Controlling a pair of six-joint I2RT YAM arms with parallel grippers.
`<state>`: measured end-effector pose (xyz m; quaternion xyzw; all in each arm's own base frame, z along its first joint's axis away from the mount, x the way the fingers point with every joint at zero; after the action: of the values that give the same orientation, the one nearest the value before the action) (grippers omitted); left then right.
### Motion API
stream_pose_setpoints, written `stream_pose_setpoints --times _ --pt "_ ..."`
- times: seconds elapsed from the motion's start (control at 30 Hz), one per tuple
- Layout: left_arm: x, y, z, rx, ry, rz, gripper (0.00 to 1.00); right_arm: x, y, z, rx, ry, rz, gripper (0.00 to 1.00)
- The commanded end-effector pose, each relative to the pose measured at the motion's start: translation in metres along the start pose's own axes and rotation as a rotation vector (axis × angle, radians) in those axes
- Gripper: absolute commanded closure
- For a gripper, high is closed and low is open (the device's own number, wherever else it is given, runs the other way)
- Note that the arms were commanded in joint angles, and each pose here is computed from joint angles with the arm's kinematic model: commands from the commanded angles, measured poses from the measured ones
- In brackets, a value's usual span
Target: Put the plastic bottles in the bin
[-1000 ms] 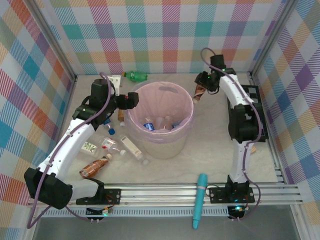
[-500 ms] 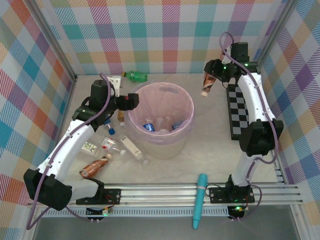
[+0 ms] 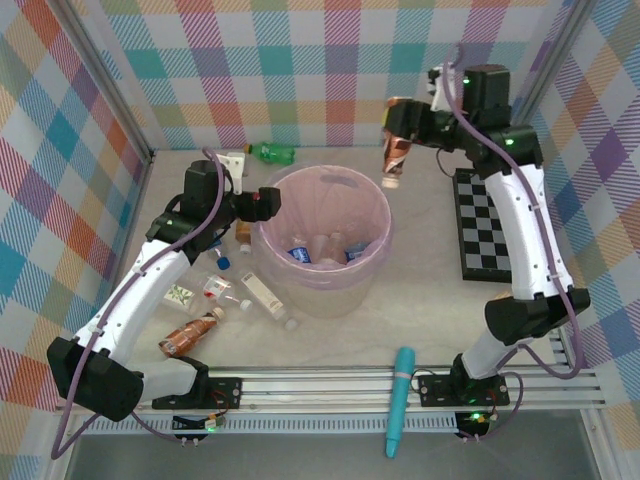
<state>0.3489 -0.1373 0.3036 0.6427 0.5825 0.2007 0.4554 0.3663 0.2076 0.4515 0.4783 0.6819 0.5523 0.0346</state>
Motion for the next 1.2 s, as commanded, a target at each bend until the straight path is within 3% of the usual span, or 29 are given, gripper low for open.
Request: stream_pose_setpoints --times 0.0,0.2,0.37,0.43,0.77,0.97,1.17 --pt "0.010 -0.026 0.006 0.090 0.050 0.017 0.05 0.030 -0.027 0.021 0.115 0.060 -0.065 0.52" --pt "0.006 -0.026 0.006 0.088 0.028 0.008 0.06 0.051 -0.077 0.066 0.280 0.057 -0.119 0.51" --pt "0.003 -0.024 0.004 0.081 0.006 -0.002 0.12 0.049 -0.115 0.096 0.392 0.029 -0.125 0.51" --pt "0.001 -0.023 0.002 0.078 0.000 -0.002 0.20 0.045 -0.125 0.105 0.418 0.013 -0.123 0.51" --pt "-0.007 -0.020 -0.001 0.071 -0.055 -0.012 0.23 0.029 -0.178 0.131 0.511 0.003 -0.051 0.50" --pt "-0.014 -0.020 -0.002 0.073 -0.099 -0.014 0.26 0.012 -0.198 0.145 0.527 -0.041 -0.022 0.43" --pt "-0.021 -0.020 -0.002 0.071 -0.141 -0.028 0.29 0.001 -0.210 0.153 0.535 -0.085 -0.023 0.26"
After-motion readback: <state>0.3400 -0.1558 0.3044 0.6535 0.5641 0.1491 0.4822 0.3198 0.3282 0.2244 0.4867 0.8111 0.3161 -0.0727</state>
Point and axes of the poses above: each hand's point on the last joint's axis, 136 mm out from that joint toward the fingers, its own z axis out along the fingers, its own x axis along the line the jaws close on, y = z × x, the point moved 2 cm from there along -z, back along the fingers, and after that the axes turned 4 degrees about -z, right-handed, at the moved point
